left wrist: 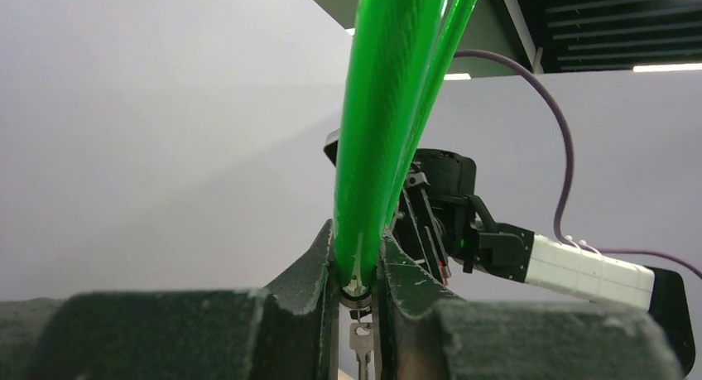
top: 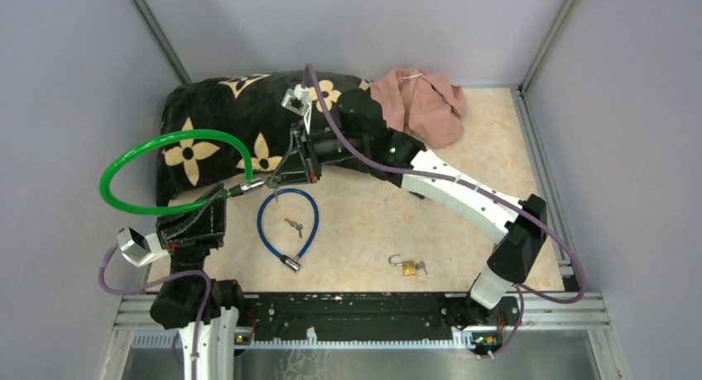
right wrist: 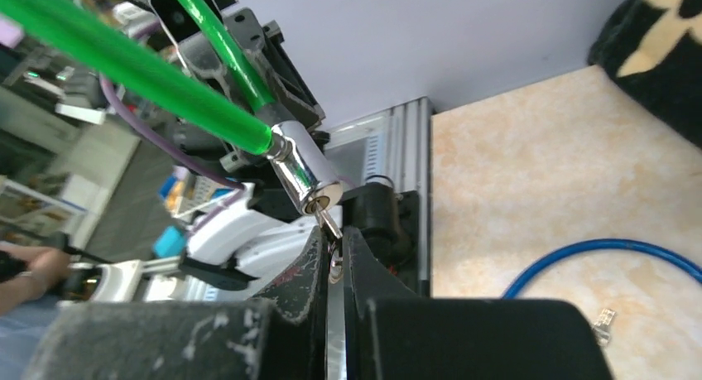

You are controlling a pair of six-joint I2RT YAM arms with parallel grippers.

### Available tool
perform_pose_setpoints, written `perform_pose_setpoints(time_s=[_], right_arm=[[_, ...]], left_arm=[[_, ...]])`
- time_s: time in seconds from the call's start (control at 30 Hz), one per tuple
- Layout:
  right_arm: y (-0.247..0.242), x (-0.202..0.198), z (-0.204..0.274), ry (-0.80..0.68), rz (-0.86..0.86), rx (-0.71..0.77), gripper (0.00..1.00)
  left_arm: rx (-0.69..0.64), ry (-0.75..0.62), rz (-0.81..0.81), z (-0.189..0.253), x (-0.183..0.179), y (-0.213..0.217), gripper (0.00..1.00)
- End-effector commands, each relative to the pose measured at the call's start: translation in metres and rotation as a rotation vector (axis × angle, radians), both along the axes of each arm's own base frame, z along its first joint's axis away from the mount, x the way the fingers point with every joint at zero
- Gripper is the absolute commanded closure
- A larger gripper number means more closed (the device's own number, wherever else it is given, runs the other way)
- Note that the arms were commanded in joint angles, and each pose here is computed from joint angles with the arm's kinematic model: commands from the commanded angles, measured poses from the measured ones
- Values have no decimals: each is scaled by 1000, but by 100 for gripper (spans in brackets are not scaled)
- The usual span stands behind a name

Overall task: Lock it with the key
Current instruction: Lock the lock.

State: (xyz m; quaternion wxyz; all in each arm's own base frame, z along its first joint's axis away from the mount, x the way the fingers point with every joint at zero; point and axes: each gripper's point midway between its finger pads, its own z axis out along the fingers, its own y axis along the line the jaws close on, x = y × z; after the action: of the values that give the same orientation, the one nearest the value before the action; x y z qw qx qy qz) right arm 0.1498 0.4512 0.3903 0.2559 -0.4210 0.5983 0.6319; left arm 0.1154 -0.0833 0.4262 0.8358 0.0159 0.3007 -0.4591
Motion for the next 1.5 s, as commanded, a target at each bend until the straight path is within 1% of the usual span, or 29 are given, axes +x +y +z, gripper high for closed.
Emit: perform_pose_setpoints(time_s=[0.0, 0.03, 0.1, 0.13, 0.2, 0.27, 0.37, 0.47, 0.53, 0.63, 0.7, 0.8, 0.87, 0.9, 0.97, 1.0, 1.07, 1.17, 1.27, 1.3, 1.33, 1.37, 1.43, 1.47], right_arm=[[-7, -29, 56, -315, -36, 230, 100], [-7, -33, 59, -390, -53, 261, 100], [-4, -39, 61, -635, -108, 321, 100], [-2, -44, 60, -724, -137, 335, 100], [2, -52, 58, -871, -166, 344, 100], [5, -53, 56, -975, -194, 328, 100], [2, -52, 53, -1166, -239, 345, 100], [-5, -46, 58, -1344, -333, 388, 100], [-5, -40, 58, -1421, -359, 377, 100], [-1, -38, 57, -1511, -353, 353, 100], [-1, -37, 56, -1527, -354, 346, 100], [-1, -34, 48, -1520, -336, 305, 100], [-7, -17, 31, -1493, -306, 228, 100], [-12, -10, 15, -1451, -269, 182, 100], [-29, 10, -4, -1365, -284, 116, 100], [-40, 19, -15, -1342, -307, 79, 100], [-61, 32, -35, -1312, -364, 23, 100], [-94, 41, -51, -1236, -454, -8, 100], [-118, 43, -66, -1174, -523, -28, 100], [-125, 43, -72, -1152, -545, -42, 100], [-130, 44, -73, -1127, -571, -48, 100], [-136, 44, -71, -1099, -600, -51, 100], [-146, 45, -68, -1046, -650, -61, 100], [-152, 48, -65, -1013, -695, -73, 100]], left_arm=[[-60, 107, -64, -6, 10, 1, 100], [-75, 148, -78, -11, 16, 1, 100], [-108, 205, -111, -18, 23, 1, 100], [-110, 208, -127, -19, 23, 0, 100], [-69, 170, -149, -15, 13, -7, 100], [-41, 163, -174, -16, 9, -13, 100], [-55, 260, -216, -27, 20, -16, 100], [-45, 328, -259, -36, 27, -22, 100], [-20, 361, -283, -42, 30, -27, 100], [6, 378, -281, -47, 32, -29, 100], [12, 377, -279, -47, 32, -30, 100], [43, 332, -235, -43, 29, -28, 100], [46, 272, -150, -33, 27, -20, 100], [28, 235, -74, -27, 28, -11, 100], [33, 163, 37, -15, 24, 1, 100], [61, 121, 112, -8, 23, 6, 100], [59, 64, 200, 3, 19, 15, 100], [64, 16, 224, 8, 14, 17, 100], [95, 10, 157, 4, 9, 5, 100], [107, 31, 135, 0, 12, 2, 100], [112, 81, 118, -8, 19, 0, 100], [102, 161, 109, -17, 30, 2, 100], [76, 417, 75, -56, 64, 3, 100], [98, 554, 36, -83, 78, -1, 100]])
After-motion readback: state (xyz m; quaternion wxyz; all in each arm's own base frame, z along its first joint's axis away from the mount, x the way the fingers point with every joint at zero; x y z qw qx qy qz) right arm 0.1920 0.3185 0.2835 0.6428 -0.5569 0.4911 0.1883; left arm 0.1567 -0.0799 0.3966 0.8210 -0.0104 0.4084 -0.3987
